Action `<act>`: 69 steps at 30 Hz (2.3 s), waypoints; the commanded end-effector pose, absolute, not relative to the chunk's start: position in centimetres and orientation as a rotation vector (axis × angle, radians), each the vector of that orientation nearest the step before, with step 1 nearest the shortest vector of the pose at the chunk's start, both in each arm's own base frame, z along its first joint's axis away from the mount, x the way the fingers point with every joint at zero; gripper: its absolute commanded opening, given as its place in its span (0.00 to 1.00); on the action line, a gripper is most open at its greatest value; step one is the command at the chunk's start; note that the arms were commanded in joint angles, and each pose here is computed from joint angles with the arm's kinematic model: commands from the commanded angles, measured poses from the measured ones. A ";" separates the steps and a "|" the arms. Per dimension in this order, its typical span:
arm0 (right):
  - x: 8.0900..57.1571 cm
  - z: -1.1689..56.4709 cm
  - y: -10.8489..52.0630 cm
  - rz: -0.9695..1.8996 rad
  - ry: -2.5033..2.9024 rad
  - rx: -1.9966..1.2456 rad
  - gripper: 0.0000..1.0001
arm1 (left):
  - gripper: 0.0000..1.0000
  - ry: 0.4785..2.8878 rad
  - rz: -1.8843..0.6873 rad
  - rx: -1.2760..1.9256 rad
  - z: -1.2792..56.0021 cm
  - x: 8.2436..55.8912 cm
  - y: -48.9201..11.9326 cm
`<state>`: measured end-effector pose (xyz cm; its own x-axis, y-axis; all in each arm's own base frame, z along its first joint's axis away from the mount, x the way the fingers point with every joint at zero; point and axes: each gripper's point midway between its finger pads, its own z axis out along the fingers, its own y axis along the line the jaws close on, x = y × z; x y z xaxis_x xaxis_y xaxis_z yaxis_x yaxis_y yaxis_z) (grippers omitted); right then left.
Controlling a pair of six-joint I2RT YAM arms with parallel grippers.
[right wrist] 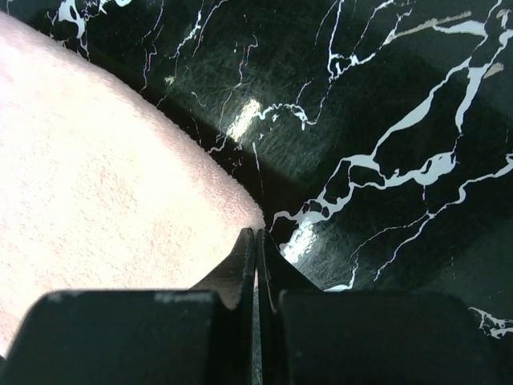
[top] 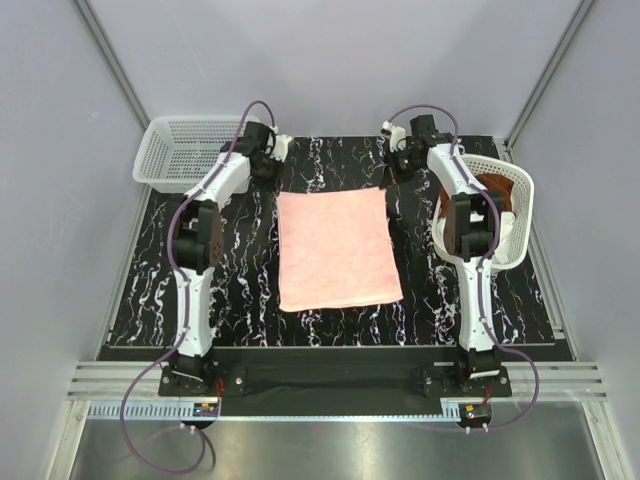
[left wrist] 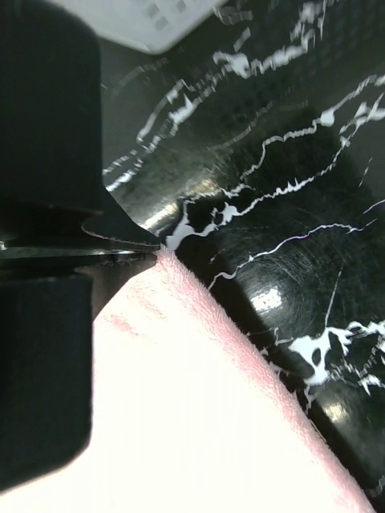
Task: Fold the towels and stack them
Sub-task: Fold the towel
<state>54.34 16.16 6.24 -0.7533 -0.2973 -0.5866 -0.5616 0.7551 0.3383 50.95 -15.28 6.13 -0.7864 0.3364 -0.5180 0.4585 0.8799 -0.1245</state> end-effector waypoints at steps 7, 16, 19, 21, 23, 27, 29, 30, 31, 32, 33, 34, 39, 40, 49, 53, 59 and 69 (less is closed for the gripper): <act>53.9 13.5 15.6 0.610 2.277 -0.591 0.00 | 0.00 2.380 -0.232 0.586 14.4 49.0 -15.9; 48.8 14.6 15.2 0.632 2.270 -0.502 0.00 | 0.00 2.375 -0.232 0.574 16.3 44.0 -15.5; 46.7 14.8 15.0 0.644 2.283 -0.466 0.00 | 0.00 2.370 -0.257 0.582 16.8 42.0 -16.0; 45.6 16.0 14.7 0.638 2.267 -0.439 0.00 | 0.00 2.378 -0.265 0.580 16.7 40.7 -16.0; 44.5 15.4 14.4 0.630 2.286 -0.409 0.00 | 0.00 2.391 -0.278 0.579 16.3 39.5 -16.2; 42.3 15.8 14.0 0.636 2.303 -0.341 0.00 | 0.00 2.407 -0.319 0.570 15.9 37.0 -16.7; 40.9 14.7 13.9 0.657 2.342 -0.277 0.00 | 0.00 2.418 -0.327 0.574 15.6 35.6 -17.1; 40.4 15.1 13.9 0.665 2.331 -0.264 0.00 | 0.00 2.426 -0.325 0.576 15.4 35.0 -17.2; 39.5 14.1 14.2 0.701 2.350 -0.240 0.00 | 0.00 2.430 -0.332 0.583 15.4 34.4 -17.7; 38.9 13.9 14.3 0.718 2.353 -0.229 0.00 | 0.00 2.437 -0.329 0.587 15.1 33.6 -17.6; 38.4 14.3 14.4 0.730 2.345 -0.210 0.00 | 0.00 2.448 -0.297 0.589 14.8 33.2 -17.3; 37.6 13.4 14.2 0.728 2.368 -0.190 0.00 | 0.00 2.465 -0.308 0.577 14.5 32.5 -17.7; 35.0 13.2 13.8 0.739 2.402 -0.095 0.00 | 0.00 2.540 -0.317 0.549 12.5 29.5 -17.4; 34.6 13.2 13.9 0.748 2.403 -0.086 0.00 | 0.00 2.541 -0.323 0.548 12.5 29.2 -17.4; 31.1 11.6 13.5 0.769 2.479 0.012 0.00 | 0.00 2.583 -0.309 0.518 11.8 27.0 -16.8; 30.4 10.4 13.4 0.773 2.522 0.058 0.00 | 0.00 2.609 -0.352 0.519 10.7 25.9 -17.2; 28.5 7.9 12.6 0.730 2.639 0.188 0.02 | 0.00 2.659 -0.369 0.527 9.4 24.3 -17.7; 26.1 7.0 12.1 0.703 2.689 0.315 0.23 | 0.07 2.748 -0.381 0.515 8.1 21.8 -17.7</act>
